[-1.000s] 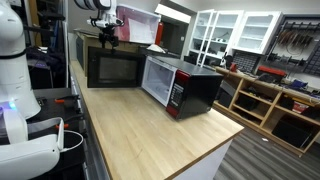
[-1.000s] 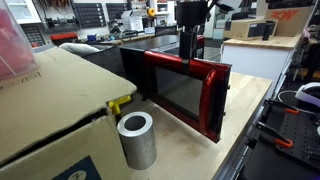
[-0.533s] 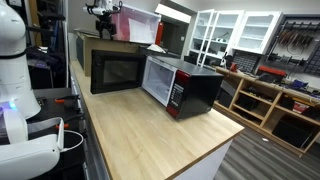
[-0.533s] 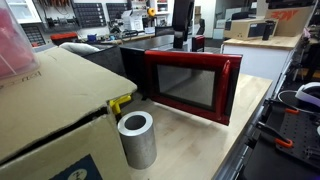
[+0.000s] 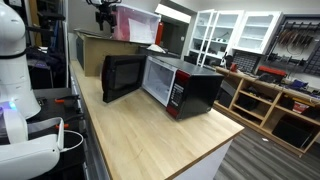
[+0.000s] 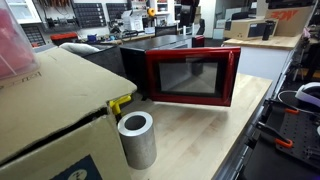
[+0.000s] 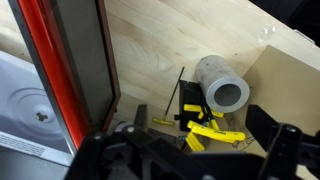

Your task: Open the microwave door

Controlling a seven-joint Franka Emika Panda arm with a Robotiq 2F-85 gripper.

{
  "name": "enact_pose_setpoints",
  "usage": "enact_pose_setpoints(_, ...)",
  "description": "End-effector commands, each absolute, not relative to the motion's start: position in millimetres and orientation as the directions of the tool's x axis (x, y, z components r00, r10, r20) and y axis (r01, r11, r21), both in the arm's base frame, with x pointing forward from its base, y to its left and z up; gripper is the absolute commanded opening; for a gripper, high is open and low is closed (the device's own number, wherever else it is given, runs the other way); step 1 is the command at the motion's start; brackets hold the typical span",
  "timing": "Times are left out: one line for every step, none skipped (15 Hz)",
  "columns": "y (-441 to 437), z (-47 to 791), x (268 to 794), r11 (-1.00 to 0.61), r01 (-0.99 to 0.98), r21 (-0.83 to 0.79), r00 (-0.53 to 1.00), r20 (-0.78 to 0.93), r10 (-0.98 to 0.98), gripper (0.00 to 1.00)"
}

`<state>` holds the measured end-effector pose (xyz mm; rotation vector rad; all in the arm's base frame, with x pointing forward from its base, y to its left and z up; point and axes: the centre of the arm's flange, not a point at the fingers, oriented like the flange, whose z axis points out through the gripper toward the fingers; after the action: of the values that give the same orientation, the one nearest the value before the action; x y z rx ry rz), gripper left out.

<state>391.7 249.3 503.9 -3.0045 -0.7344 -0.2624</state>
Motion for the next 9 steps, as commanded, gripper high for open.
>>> enact_pose_setpoints(211.1,507.7,399.6,-0.905,0.426,0.004,0.897,0.123,0.424,1.0)
enact_pose_setpoints(199.8,504.2,403.8,-0.911,0.412,0.005,0.906,0.106,0.411,1.0)
enact_pose_setpoints(188.0,499.1,408.8,-0.92,0.391,0.009,0.917,0.085,0.391,1.0)
enact_pose_setpoints(175.1,493.1,414.7,-0.93,0.368,0.015,0.928,0.061,0.368,1.0)
enact_pose_setpoints(163.1,485.4,420.3,-0.937,0.35,0.019,0.935,0.045,0.351,1.0)
enact_pose_setpoints(150.2,476.8,426.9,-0.943,0.332,0.023,0.943,0.026,0.332,1.0)
enact_pose_setpoints(139.0,468.2,433.6,-0.946,0.325,0.025,0.946,0.008,0.325,1.0)
enact_pose_setpoints(128.1,459.0,440.5,-0.946,0.323,0.026,0.946,-0.004,0.323,1.0)
enact_pose_setpoints(117.9,450.2,445.8,-0.944,0.327,0.033,0.945,-0.022,0.326,1.0)
